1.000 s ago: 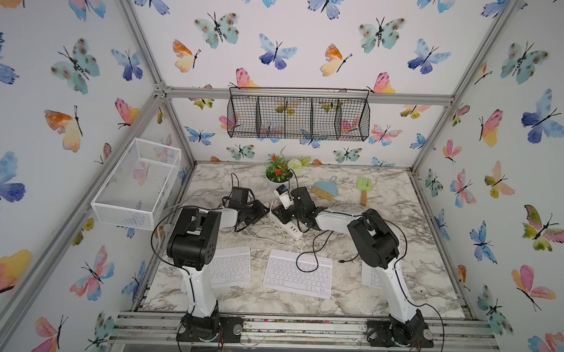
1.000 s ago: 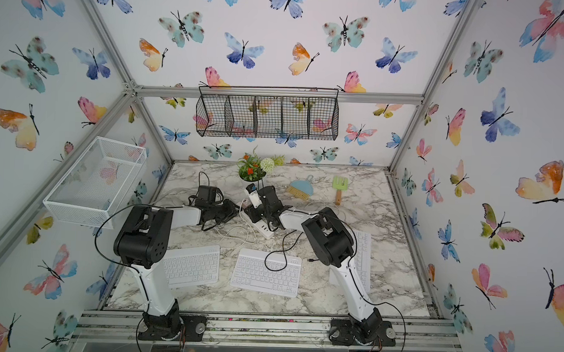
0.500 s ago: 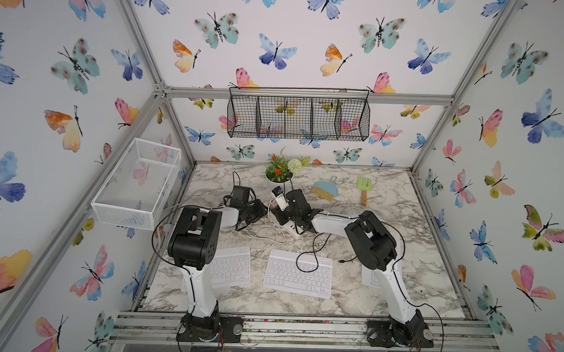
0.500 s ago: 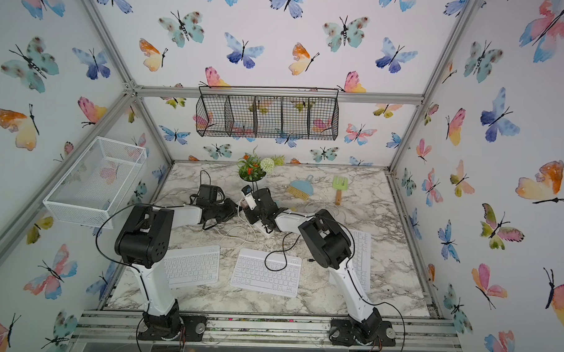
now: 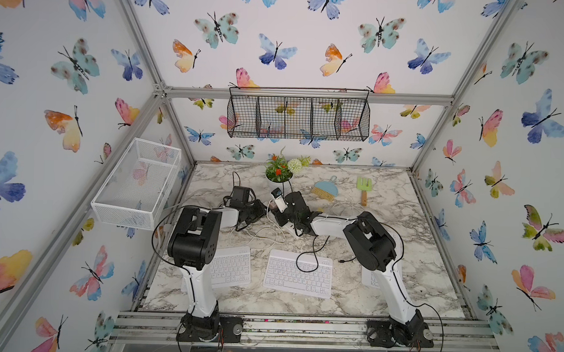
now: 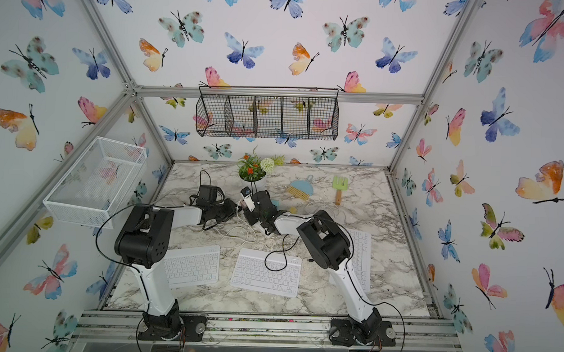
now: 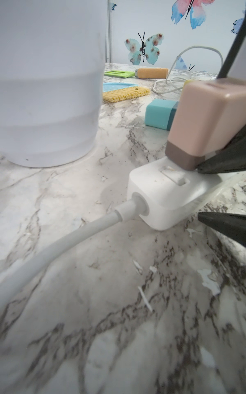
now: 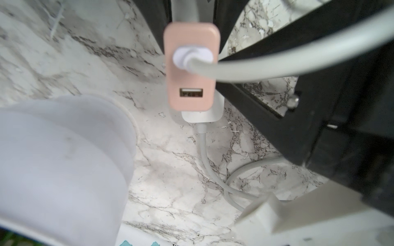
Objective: Unplug the wireless keyboard
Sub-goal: Remove the plug from the socket, then remove the power cord from the plug.
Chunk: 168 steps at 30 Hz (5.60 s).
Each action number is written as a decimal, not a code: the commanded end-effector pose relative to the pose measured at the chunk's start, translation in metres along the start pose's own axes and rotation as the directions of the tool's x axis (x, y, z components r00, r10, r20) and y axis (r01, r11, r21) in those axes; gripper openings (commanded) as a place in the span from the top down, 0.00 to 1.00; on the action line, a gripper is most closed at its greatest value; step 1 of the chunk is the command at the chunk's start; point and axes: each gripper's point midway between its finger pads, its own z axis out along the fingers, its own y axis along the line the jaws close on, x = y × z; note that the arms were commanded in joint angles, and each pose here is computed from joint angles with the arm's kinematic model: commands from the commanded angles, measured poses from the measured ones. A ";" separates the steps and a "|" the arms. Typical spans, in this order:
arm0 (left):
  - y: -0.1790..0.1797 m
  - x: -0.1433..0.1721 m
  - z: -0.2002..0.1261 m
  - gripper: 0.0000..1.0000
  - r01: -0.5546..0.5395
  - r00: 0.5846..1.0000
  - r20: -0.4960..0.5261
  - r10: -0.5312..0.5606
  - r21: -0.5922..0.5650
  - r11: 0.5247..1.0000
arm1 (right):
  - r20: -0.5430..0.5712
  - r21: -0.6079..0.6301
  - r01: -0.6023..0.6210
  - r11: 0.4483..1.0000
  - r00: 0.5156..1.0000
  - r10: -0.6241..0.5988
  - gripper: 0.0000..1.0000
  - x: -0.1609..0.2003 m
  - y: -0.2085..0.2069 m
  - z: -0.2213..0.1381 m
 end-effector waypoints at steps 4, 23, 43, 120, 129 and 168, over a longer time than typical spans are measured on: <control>0.075 0.081 0.021 0.68 0.009 0.979 -0.197 -0.060 -0.250 0.968 | 0.106 -0.246 0.026 0.969 0.994 0.000 0.78 -0.043 0.062 -0.014; 0.076 0.082 0.022 0.68 -0.026 0.977 -0.212 -0.034 -0.277 0.961 | 0.159 -0.205 0.170 0.964 0.977 -0.139 0.80 -0.050 0.086 -0.025; 0.078 0.086 0.021 0.69 -0.043 0.975 -0.222 -0.025 -0.295 0.955 | 0.198 -0.101 0.277 0.956 0.947 -0.253 0.81 -0.069 0.085 -0.038; -0.056 0.012 -0.104 0.38 -0.359 0.933 0.100 0.345 0.205 0.911 | 0.183 -0.313 0.069 0.947 0.983 -0.012 0.82 -0.045 0.030 -0.129; -0.118 0.029 -0.159 0.29 -0.607 0.795 0.325 0.512 0.434 0.666 | 0.129 -0.455 0.032 0.890 0.991 0.030 0.81 -0.033 0.044 -0.152; -0.157 0.096 -0.190 0.46 -0.642 0.717 0.413 0.561 0.704 0.303 | 0.172 -0.768 0.041 0.639 0.974 0.145 0.81 -0.071 0.086 -0.206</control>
